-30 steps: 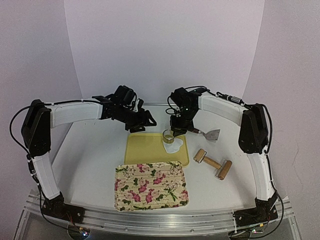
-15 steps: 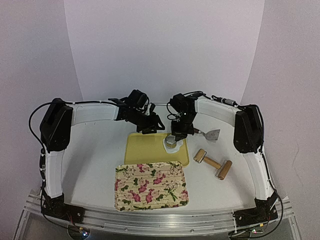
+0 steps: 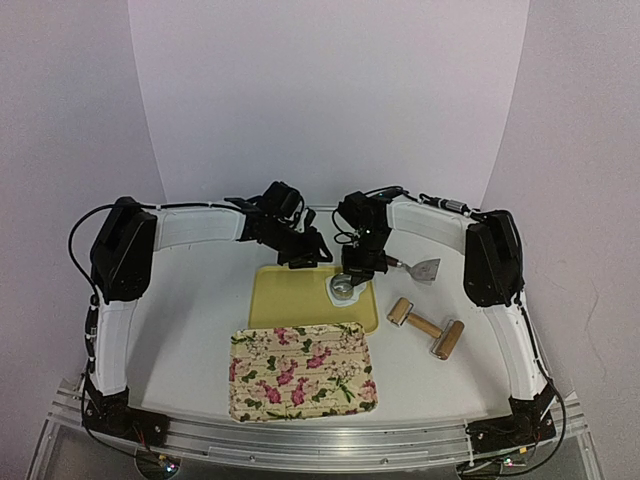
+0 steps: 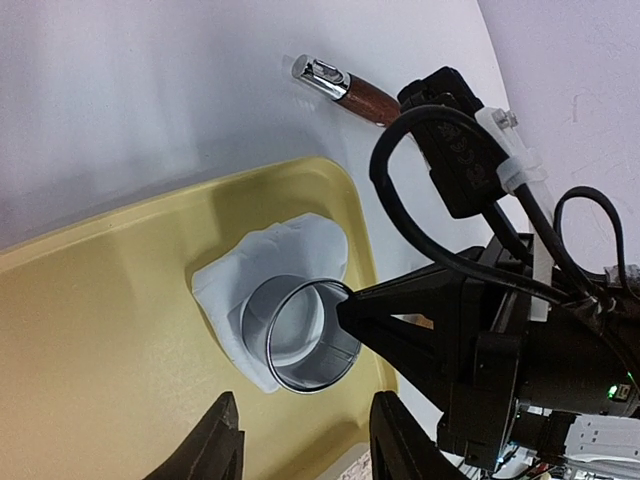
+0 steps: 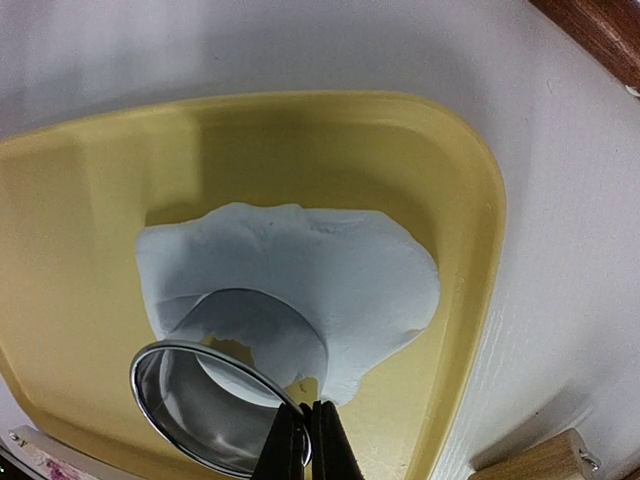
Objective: Roll out the dumpling wrappers from the dough
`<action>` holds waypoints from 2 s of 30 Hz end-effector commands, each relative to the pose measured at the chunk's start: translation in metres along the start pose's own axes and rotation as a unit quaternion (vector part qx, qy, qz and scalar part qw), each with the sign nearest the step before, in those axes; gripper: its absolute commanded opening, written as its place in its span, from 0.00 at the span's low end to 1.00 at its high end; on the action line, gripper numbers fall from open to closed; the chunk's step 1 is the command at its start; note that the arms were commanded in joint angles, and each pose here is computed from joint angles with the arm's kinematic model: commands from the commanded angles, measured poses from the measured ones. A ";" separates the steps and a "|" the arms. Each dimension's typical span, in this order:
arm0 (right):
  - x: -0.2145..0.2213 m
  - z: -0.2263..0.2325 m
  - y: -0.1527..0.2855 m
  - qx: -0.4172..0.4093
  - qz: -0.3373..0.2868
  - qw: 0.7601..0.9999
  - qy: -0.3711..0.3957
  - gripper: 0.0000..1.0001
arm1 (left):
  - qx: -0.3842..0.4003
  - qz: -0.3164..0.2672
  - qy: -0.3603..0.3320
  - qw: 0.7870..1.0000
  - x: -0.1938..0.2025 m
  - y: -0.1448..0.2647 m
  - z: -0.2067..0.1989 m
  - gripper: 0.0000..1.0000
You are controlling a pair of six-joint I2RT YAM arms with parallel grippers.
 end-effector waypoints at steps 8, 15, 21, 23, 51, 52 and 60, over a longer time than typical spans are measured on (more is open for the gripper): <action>0.002 -0.005 -0.018 0.031 0.007 0.999 0.005 0.00 | 0.010 0.023 -0.022 0.999 0.007 -0.017 -0.005 0.40; 0.005 -0.009 -0.022 0.038 0.012 0.999 0.005 0.00 | 0.015 0.025 -0.026 0.999 0.011 -0.022 -0.005 0.37; 0.005 -0.009 -0.022 0.039 0.012 0.999 0.006 0.00 | 0.009 0.033 -0.025 0.999 0.015 -0.035 0.001 0.33; 0.005 -0.009 -0.023 0.039 0.013 0.999 0.005 0.00 | 0.006 0.029 -0.027 0.999 0.014 -0.038 0.002 0.31; 0.009 -0.014 -0.042 0.051 0.034 0.998 0.005 0.00 | -0.009 0.055 -0.037 0.998 0.020 -0.066 0.012 0.18; 0.010 -0.014 -0.043 0.051 0.035 0.998 0.005 0.00 | -0.013 0.058 -0.038 0.997 0.022 -0.067 0.013 0.16; 0.013 -0.017 -0.056 0.060 0.050 0.997 -0.005 0.00 | -0.039 0.081 -0.043 0.995 0.035 -0.077 0.024 0.03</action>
Point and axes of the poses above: each gripper's point midway between its finger pads, its own y axis back along the fingers, its own z axis along the line the jaws close on, x = y × z, the point moved 8 cm from there along y, back along the fingers, and after that the axes turned 11 degrees about -y, right-handed, at the moved point
